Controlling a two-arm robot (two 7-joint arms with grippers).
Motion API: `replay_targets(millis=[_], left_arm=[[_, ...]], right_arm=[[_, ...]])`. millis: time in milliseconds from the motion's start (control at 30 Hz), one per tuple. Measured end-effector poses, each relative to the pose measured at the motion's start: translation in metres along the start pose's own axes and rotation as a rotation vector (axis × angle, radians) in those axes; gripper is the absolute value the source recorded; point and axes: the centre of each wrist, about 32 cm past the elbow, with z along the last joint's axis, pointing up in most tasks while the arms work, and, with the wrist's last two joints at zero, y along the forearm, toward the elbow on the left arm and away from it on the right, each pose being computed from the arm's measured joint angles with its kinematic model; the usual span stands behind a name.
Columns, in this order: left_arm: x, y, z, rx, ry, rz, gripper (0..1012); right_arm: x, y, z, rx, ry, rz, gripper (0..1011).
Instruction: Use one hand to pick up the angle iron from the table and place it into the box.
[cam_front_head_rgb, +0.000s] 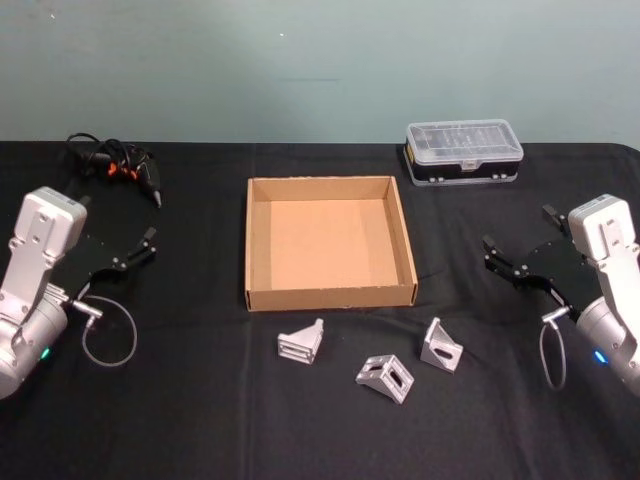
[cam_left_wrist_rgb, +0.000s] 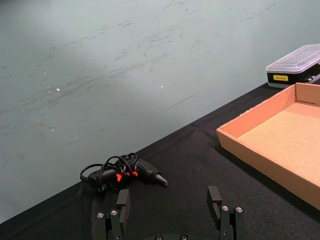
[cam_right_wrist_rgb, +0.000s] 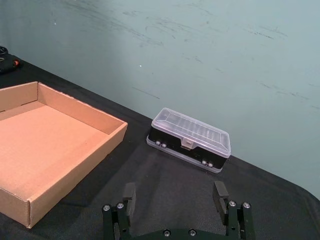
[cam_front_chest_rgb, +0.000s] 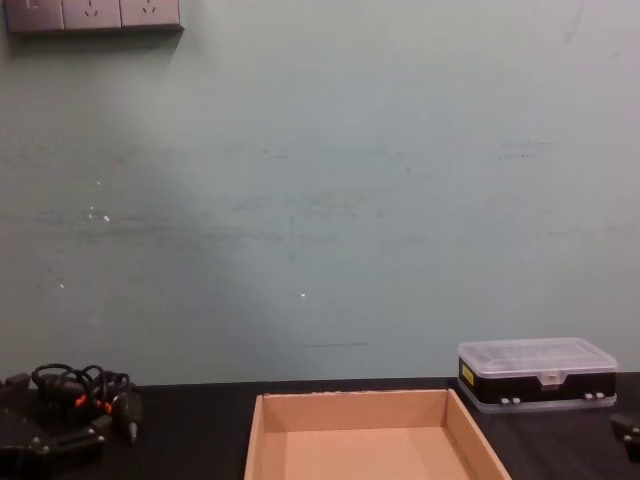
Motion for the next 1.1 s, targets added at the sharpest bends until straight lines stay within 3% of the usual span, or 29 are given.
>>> replay_targets(millis=[1100], left_arm=[[0.0, 0.0, 0.0, 0.0, 0.0, 0.0, 1011]], right_arm=[[0.0, 0.0, 0.0, 0.0, 0.0, 0.0, 1004]])
